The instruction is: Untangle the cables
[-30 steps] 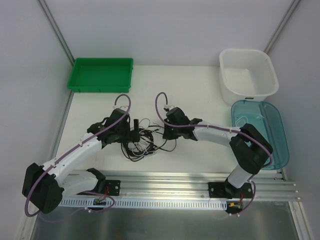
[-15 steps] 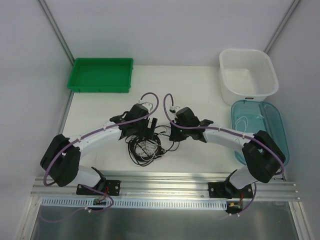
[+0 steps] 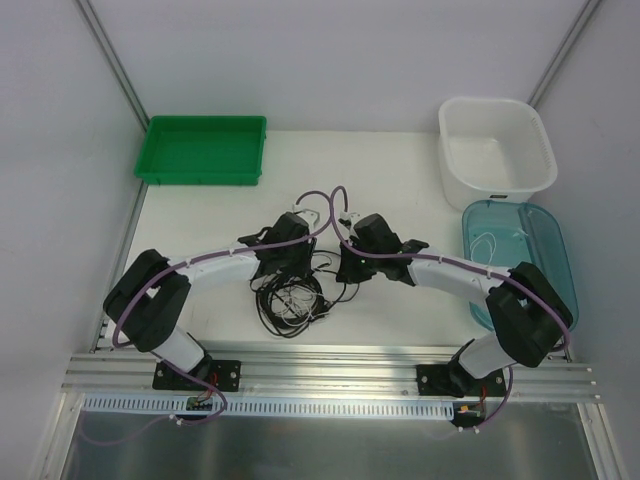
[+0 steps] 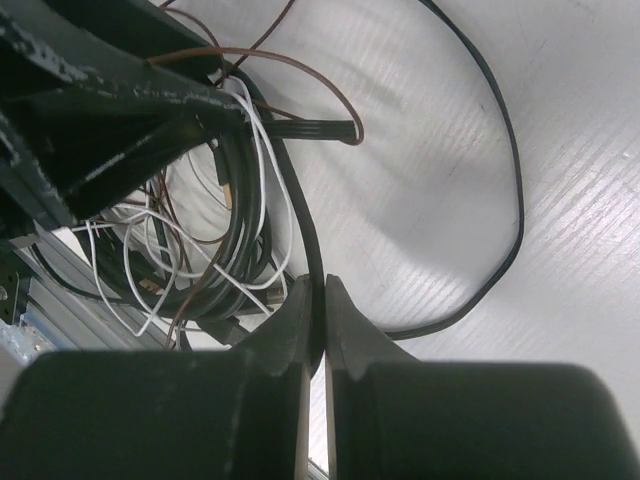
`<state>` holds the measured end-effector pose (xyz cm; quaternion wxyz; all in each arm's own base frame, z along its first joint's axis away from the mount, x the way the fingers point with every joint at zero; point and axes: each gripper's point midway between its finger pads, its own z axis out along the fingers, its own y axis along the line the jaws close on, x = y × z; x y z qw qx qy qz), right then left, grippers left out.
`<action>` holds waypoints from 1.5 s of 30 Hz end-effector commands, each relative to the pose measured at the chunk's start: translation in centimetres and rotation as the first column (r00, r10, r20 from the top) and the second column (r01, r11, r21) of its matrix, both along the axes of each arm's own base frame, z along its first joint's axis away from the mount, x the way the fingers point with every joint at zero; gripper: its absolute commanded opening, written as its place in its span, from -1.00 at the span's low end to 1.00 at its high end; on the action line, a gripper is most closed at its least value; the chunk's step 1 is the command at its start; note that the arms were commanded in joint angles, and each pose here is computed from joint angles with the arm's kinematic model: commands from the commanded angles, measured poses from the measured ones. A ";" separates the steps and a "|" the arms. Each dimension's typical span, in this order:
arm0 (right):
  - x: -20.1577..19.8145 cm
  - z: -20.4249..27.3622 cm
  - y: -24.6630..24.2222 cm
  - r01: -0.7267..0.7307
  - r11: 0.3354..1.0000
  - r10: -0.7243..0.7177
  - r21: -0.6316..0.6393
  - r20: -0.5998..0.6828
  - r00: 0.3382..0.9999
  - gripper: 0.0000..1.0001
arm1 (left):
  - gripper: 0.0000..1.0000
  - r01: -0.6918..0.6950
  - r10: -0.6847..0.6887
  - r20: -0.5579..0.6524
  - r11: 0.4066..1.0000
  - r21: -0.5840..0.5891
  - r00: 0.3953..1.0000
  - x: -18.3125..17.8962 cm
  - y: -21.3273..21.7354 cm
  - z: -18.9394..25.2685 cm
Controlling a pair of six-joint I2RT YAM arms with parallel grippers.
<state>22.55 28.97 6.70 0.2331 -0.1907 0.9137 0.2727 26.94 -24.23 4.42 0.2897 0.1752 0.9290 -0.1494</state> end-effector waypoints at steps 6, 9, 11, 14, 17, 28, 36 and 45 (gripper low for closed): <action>0.1 1.1 -0.3 0.016 0.999 -0.017 0.045 0.030 0.999 -0.99 | -1.00 -0.103 0.109 0.106 0.993 -0.063 0.988 0.3 1.0 2.6; 0.6 0.6 -1.4 0.057 0.998 -0.058 0.034 0.017 0.998 -0.99 | -1.00 -0.172 0.189 0.170 0.979 -0.110 0.967 0.1 2.6 4.8; 0.6 0.4 -1.9 0.072 0.997 -0.072 0.028 0.014 0.997 -0.99 | -1.00 -0.203 0.239 0.215 0.963 -0.177 0.947 0.0 3.3 7.1; 0.8 -0.2 -3.1 0.113 0.994 -0.113 0.008 0.006 0.994 -0.99 | -1.00 -0.255 0.317 0.250 0.934 -0.252 0.915 -0.6 4.7 9.1; 1.3 -0.7 -4.3 0.160 0.987 -0.160 -0.020 -0.001 0.987 -0.99 | -1.00 -0.304 0.391 0.266 0.900 -0.313 0.881 -1.4 6.4 10.3; -0.4 4.8 -2.4 0.034 0.999 -0.029 -0.021 0.182 0.983 -0.13 | -1.00 -0.316 0.387 0.137 0.875 -0.366 0.912 -3.4 5.6 9.4; -2.9 12.5 1.0 -0.164 0.971 0.072 0.173 0.441 0.895 -0.02 | -1.00 -0.403 0.454 0.028 0.816 -0.414 0.890 -3.1 4.6 11.4; -4.5 16.2 6.0 -0.335 0.902 0.126 0.272 0.577 0.807 0.01 | -1.00 -0.393 0.470 0.037 0.776 -0.493 0.882 -2.6 4.0 17.5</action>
